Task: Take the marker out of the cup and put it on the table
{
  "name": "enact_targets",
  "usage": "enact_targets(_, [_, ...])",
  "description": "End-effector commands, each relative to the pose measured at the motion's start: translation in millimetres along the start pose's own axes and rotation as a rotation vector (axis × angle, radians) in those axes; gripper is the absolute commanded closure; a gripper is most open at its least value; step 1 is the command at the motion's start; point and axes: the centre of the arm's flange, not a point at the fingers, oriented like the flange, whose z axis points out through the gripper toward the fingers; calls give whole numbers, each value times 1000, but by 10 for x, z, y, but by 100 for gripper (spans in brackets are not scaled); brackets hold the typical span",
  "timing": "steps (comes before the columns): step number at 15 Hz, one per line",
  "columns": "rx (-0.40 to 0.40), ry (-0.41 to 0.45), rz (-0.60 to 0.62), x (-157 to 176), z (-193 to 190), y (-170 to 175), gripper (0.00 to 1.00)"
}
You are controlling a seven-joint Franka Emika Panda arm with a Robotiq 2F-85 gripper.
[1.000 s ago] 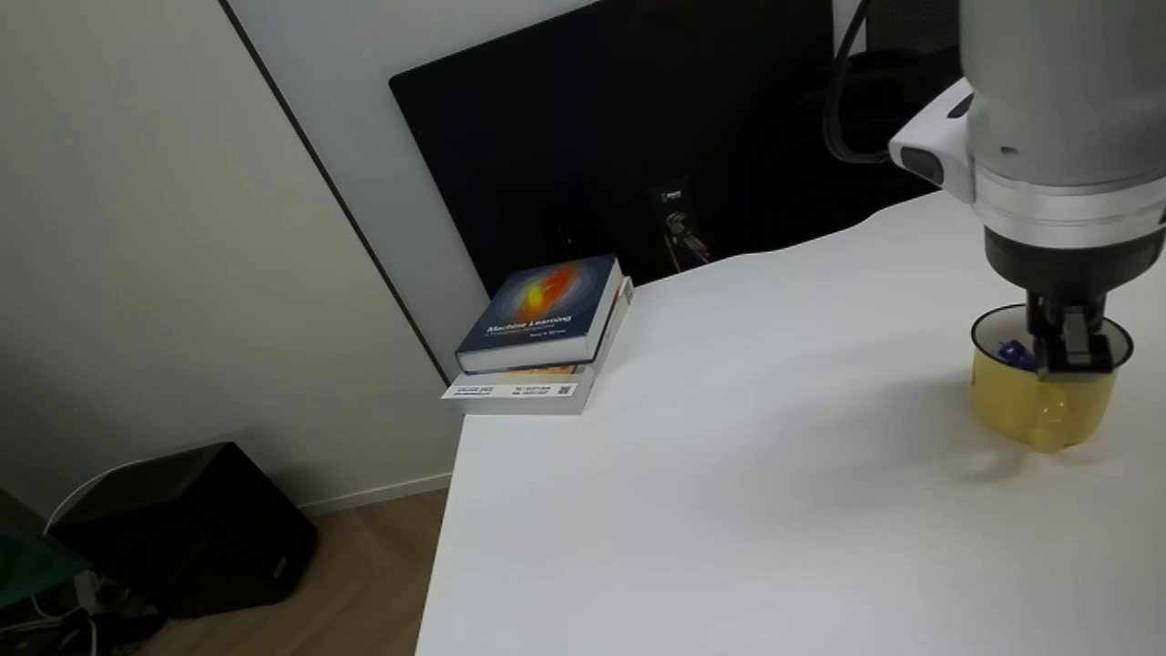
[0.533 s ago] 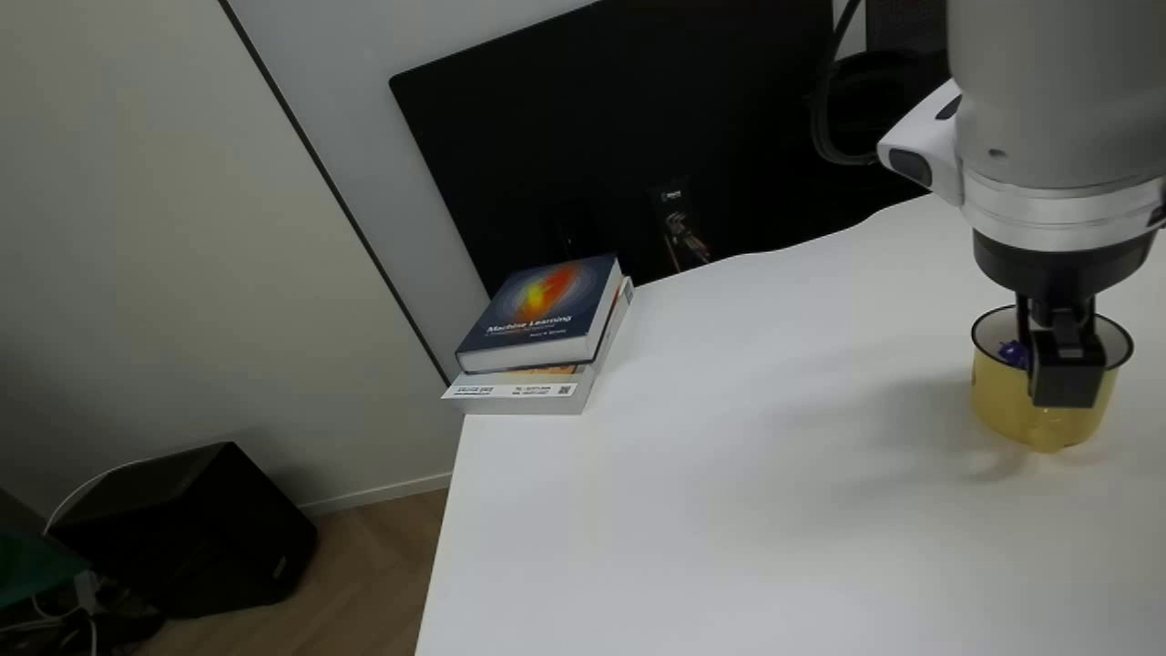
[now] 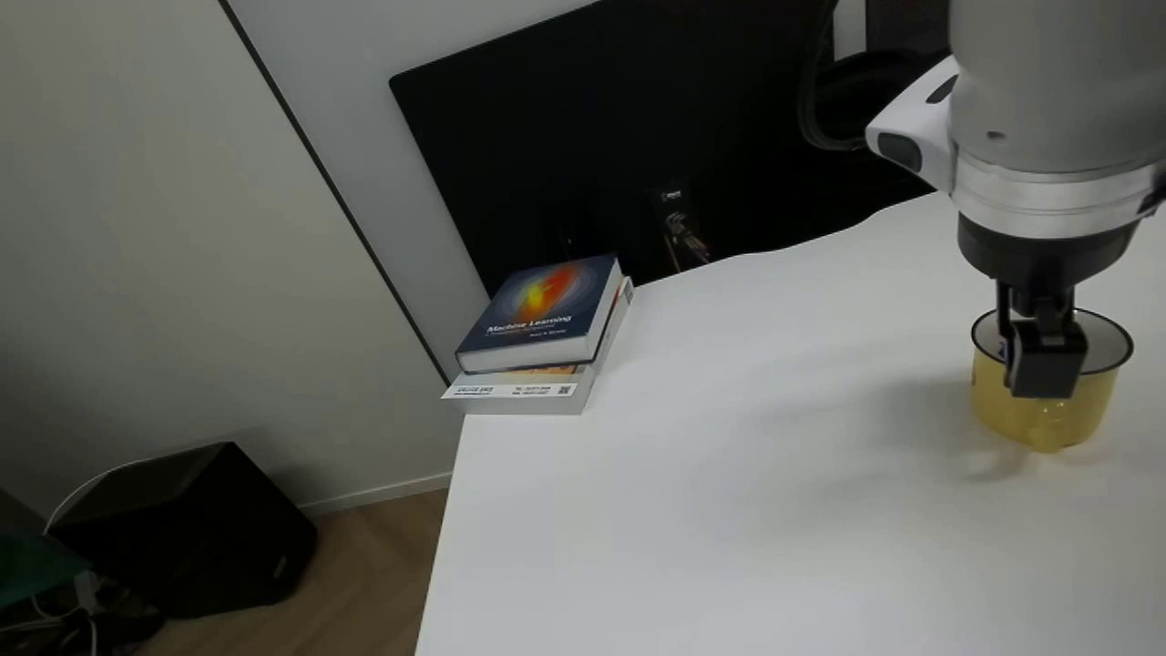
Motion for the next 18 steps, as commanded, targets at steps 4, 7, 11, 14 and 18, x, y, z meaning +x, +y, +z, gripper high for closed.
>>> enact_targets(4, [-13,10,15,-63,-10,-7,47])
enact_targets(7, [-9,7,11,-64,8,-32,69])
enact_targets(11, [-4,6,6,-57,24,-67,95])
enact_targets(14, [-2,5,4,-53,31,-80,100])
enact_targets(18, [-1,2,3,-54,34,-82,98])
